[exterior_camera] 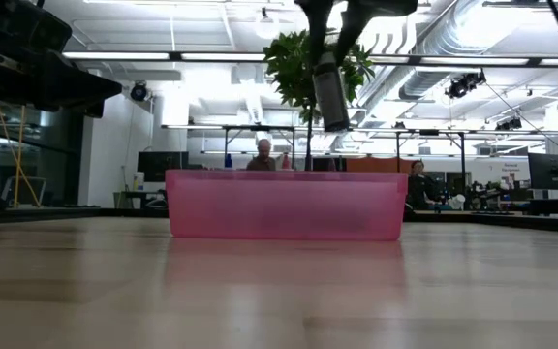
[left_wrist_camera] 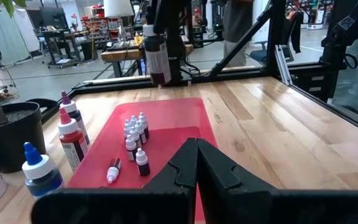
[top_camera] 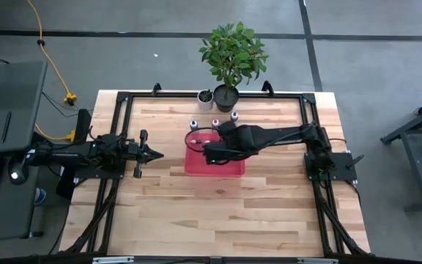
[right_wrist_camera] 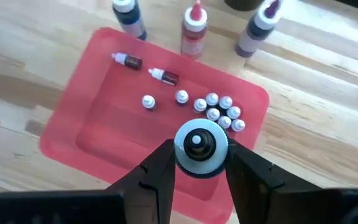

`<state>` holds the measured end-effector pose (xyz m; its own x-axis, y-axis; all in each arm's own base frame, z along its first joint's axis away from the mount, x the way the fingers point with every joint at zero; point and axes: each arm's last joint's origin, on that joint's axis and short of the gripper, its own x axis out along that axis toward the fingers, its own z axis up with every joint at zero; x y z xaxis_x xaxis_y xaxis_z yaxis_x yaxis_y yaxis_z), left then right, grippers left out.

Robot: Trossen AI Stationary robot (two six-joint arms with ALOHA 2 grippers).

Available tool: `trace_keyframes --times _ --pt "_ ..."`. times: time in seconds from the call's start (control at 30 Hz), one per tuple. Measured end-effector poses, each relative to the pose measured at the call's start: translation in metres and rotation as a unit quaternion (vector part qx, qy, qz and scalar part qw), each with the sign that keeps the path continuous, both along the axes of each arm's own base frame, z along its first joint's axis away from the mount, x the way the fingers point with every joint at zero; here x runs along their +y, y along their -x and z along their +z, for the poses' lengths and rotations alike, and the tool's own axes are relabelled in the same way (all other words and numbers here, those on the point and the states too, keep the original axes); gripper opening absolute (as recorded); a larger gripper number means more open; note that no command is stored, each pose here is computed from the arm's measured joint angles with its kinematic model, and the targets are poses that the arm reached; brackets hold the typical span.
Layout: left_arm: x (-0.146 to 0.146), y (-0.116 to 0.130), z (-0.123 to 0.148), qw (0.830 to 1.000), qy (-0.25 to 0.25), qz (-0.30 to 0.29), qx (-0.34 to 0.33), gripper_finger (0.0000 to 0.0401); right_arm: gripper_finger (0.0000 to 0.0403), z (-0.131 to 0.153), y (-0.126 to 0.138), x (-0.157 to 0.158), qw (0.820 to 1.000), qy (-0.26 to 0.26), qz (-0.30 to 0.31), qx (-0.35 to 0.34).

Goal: Pick & Place food coloring
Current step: Put the large black food coloring bottle into the pink container

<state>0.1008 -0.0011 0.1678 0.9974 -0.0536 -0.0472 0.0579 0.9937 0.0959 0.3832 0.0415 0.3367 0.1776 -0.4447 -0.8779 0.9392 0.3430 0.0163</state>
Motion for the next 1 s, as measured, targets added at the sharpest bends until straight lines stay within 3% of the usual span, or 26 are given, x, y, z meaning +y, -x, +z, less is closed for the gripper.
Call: trace_keyframes --times 0.13,0.33,0.47,0.77,1.0 --pt "0.000 0.000 0.000 1.000 0.000 0.000 0.000 0.0000 0.0117 -0.011 0.019 0.007 1.000 -0.004 -0.017 0.004" --pt "0.000 0.000 0.000 1.000 0.000 0.000 0.000 0.0000 0.0117 -0.044 0.037 0.010 0.997 -0.019 -0.013 -0.068" --pt "0.000 0.000 0.000 1.000 0.000 0.000 0.000 0.0000 0.0117 -0.069 0.043 0.007 0.997 -0.018 -0.013 -0.076" --pt "0.000 0.000 0.000 1.000 0.000 0.000 0.000 0.0000 0.0117 -0.119 0.045 0.007 0.996 -0.005 0.052 -0.077" --pt "0.000 0.000 0.000 1.000 0.000 0.000 0.000 0.0000 0.0117 -0.136 0.046 0.009 0.994 -0.007 0.068 -0.090"
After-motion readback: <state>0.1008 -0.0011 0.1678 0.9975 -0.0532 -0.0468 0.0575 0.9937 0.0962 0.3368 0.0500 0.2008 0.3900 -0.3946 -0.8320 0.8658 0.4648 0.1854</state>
